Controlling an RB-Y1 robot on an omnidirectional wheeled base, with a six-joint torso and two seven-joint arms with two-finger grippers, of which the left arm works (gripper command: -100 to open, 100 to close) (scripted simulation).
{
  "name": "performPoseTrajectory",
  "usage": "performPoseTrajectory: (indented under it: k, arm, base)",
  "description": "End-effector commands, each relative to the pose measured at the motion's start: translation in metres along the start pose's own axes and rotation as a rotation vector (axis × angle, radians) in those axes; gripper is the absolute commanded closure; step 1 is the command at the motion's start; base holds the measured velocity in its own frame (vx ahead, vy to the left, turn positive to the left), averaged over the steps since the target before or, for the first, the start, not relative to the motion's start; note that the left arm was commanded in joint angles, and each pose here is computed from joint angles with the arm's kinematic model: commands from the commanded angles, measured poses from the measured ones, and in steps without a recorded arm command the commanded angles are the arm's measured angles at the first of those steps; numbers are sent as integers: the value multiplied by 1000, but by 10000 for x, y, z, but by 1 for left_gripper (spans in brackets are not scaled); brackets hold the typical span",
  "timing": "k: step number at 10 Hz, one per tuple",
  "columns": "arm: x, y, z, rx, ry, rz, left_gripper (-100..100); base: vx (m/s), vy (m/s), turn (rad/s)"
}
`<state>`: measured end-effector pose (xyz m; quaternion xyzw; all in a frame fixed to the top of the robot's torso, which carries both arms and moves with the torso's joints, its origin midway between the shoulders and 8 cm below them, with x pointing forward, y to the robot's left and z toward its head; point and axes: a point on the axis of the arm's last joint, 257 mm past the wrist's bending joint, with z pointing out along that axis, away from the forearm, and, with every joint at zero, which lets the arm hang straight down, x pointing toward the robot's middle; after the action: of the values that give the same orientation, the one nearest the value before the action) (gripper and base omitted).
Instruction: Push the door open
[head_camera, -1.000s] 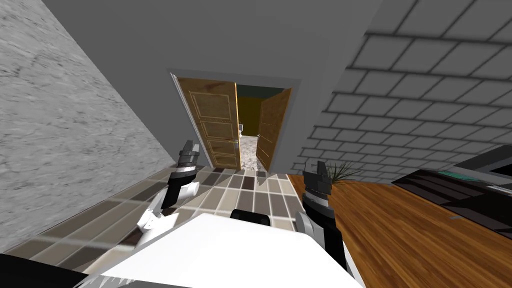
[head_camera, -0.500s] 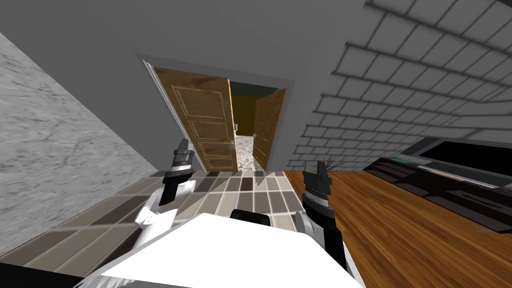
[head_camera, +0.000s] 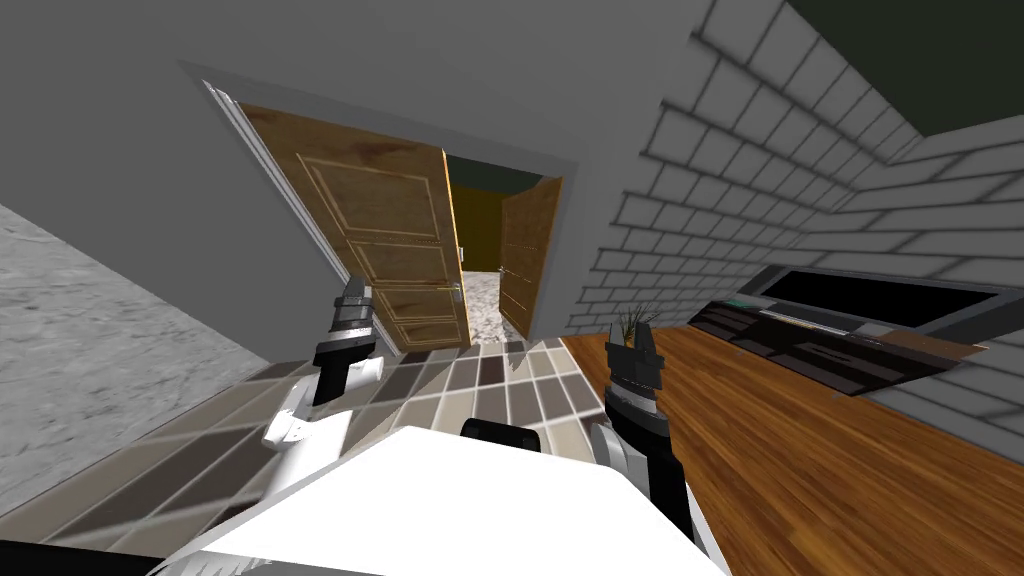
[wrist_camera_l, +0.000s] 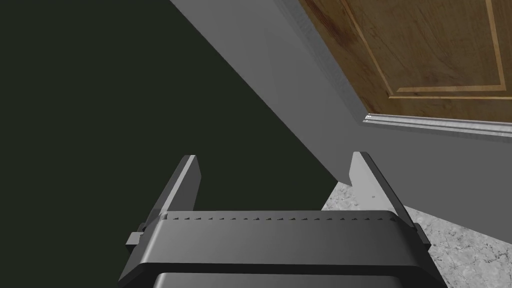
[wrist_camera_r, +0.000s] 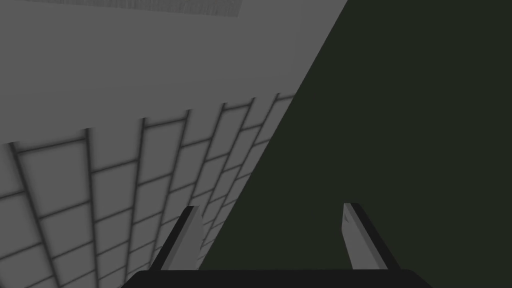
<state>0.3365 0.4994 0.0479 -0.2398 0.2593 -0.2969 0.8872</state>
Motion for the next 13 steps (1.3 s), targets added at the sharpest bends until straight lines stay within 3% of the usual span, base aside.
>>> performPoseTrajectory:
  k: [1, 7, 13]
  arm:
    - [-125, 96, 18, -15, -23, 28, -100]
    - [-573, 410, 41, -75, -113, 119, -100]
    - [-1033, 728, -34, -152, -214, 191, -100]
  base:
    - [23, 123, -226]
    - [8, 110, -207]
    - [-14, 124, -210]
